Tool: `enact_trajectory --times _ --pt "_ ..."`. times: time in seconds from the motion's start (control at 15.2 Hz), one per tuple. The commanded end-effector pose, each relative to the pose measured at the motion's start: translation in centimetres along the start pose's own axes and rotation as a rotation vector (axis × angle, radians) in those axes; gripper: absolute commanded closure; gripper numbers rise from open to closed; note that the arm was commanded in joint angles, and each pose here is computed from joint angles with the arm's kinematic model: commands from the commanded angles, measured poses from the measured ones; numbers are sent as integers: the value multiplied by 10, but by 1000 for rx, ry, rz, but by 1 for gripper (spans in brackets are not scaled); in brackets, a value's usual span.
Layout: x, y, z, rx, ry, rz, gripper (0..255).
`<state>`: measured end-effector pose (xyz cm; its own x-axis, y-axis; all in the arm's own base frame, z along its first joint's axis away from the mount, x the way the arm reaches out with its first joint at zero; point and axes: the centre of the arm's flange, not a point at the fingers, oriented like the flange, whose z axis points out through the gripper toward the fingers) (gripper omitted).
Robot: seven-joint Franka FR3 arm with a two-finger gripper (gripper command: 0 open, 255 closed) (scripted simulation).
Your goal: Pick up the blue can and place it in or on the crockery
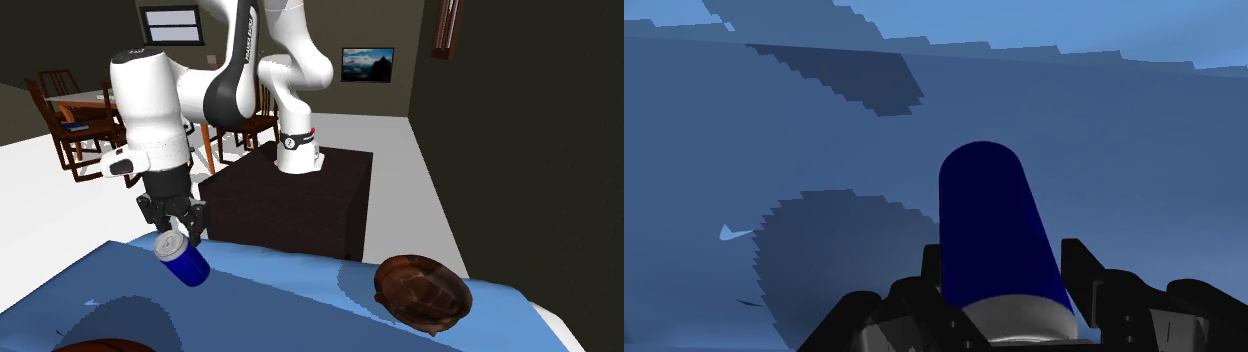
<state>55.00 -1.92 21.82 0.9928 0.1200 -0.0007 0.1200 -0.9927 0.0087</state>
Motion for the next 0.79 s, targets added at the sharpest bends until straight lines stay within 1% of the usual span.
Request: enact_trajectory --times 0.0,0.73 --pt "0 0 -12 0 0 0 255" --pt "0 0 -70 0 0 0 255"
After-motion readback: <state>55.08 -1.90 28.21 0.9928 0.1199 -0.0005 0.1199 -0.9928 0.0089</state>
